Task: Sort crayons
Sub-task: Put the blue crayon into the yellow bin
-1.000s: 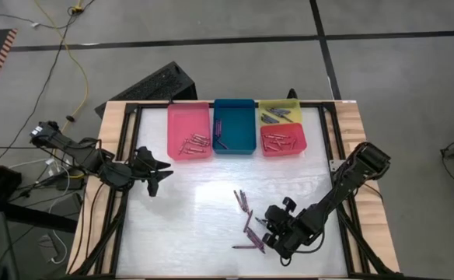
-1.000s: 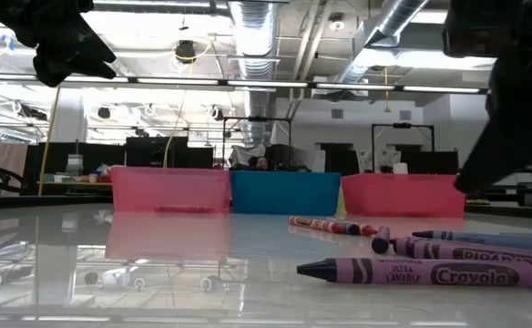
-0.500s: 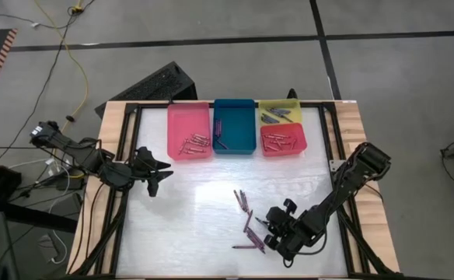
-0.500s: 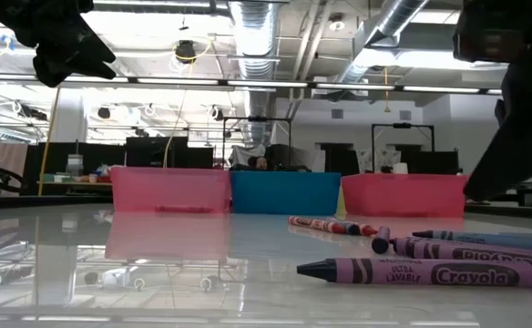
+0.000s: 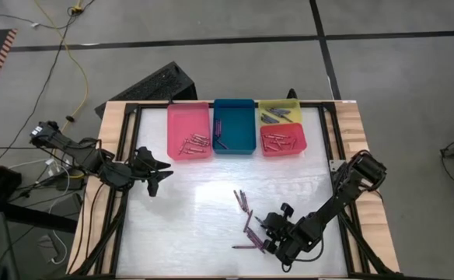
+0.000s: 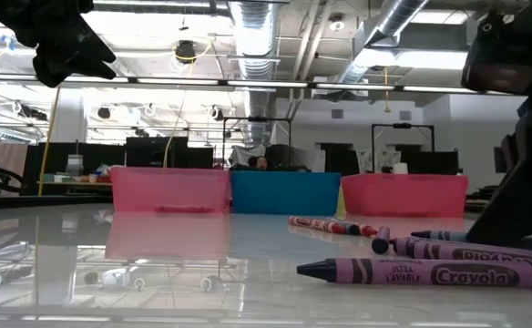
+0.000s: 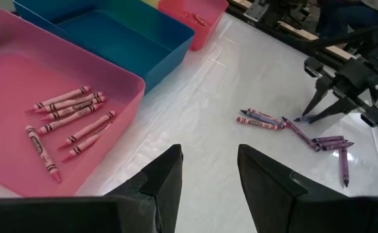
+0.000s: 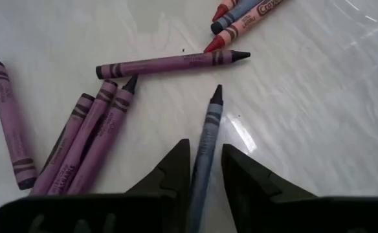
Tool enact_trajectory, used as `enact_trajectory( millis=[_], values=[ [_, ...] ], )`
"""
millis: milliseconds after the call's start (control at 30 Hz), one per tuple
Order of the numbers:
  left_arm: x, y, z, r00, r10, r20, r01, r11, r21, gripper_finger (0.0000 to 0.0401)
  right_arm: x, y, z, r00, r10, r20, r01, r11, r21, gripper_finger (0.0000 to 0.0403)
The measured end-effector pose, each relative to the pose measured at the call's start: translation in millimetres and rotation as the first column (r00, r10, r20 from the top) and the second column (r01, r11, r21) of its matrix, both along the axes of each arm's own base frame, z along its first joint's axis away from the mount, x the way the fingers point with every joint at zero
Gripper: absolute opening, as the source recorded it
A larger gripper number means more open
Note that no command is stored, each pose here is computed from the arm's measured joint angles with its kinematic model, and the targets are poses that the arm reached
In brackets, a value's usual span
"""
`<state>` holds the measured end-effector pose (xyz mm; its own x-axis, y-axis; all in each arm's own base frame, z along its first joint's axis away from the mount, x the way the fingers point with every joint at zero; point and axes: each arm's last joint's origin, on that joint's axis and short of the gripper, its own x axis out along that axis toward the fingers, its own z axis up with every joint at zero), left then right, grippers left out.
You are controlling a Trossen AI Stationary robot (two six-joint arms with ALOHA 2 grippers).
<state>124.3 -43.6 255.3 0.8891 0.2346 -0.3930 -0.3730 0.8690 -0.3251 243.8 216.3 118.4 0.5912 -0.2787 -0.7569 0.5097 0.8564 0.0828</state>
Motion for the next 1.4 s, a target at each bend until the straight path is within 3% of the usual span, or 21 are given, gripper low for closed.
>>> enact_trajectory(
  millis=[367,767,1233,1400],
  values=[
    [0.0,0.0,0.0,1.0,0.002,0.001,-0.002,1.0,-0.002,0.0139,-1.5,-2.9,0.3,1.0,-0.029,-0.012,0.029,1.0,-0.001,0.0101],
    [0.0,0.0,0.0,1.0,0.003,0.001,-0.003,1.0,-0.002,0.0139,-1.8,-3.7,-0.3,0.999,-0.031,-0.006,0.031,0.999,-0.017,0.0006],
    [-0.1,0.8,0.3,1.0,0.024,0.006,-0.024,1.0,0.017,0.0139,-1.1,-3.2,0.0,1.0,-0.028,0.004,0.028,0.999,-0.02,0.0008],
    [-0.3,1.5,0.5,0.999,0.038,0.008,-0.039,0.999,0.037,0.0139,5.5,0.2,8.3,0.999,0.033,0.033,-0.029,0.992,-0.126,0.0008]
  ],
)
